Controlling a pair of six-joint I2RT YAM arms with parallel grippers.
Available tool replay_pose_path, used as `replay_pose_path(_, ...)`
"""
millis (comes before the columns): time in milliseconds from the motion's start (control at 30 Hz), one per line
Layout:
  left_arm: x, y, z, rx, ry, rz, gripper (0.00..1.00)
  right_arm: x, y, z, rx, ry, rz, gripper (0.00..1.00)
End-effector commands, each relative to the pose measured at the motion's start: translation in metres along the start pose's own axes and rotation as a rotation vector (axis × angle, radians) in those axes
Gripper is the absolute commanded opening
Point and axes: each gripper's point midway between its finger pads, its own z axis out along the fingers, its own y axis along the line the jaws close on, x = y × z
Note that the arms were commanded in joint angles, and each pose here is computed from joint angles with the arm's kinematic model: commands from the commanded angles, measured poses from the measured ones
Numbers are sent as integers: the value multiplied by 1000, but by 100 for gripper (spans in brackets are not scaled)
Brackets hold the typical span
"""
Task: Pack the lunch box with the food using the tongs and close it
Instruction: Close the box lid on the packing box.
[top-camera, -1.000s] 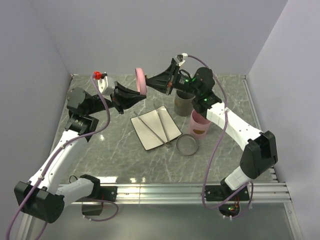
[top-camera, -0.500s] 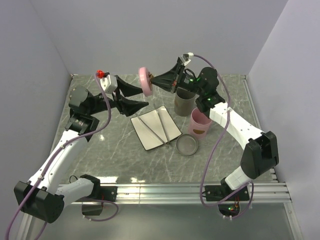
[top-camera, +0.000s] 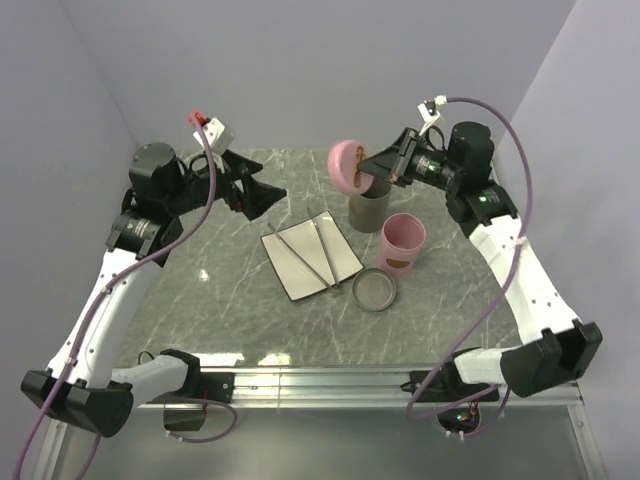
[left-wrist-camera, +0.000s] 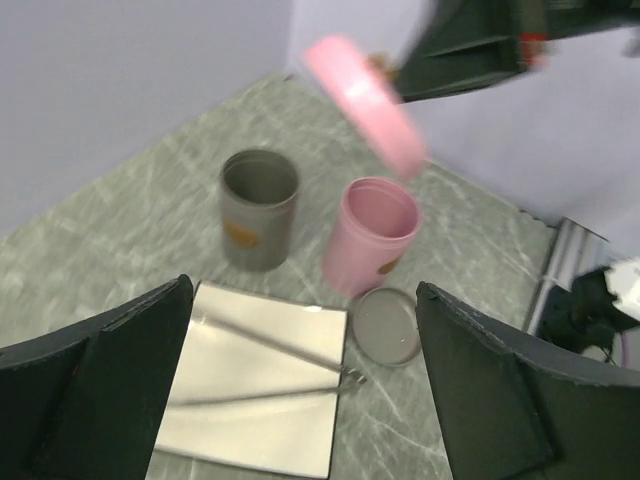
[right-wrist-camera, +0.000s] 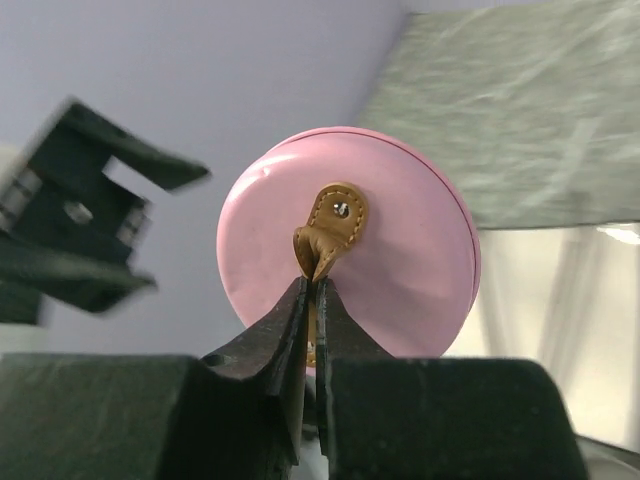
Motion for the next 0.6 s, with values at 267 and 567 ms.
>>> replay_pose_path(267,60,52,-2,-252,245,-211,99,10,-77,-83,471,121,-401,0)
replay_pose_path(567,65,53,-5,-272,233,-212,99,40,-121,-114,620,363,-400,0)
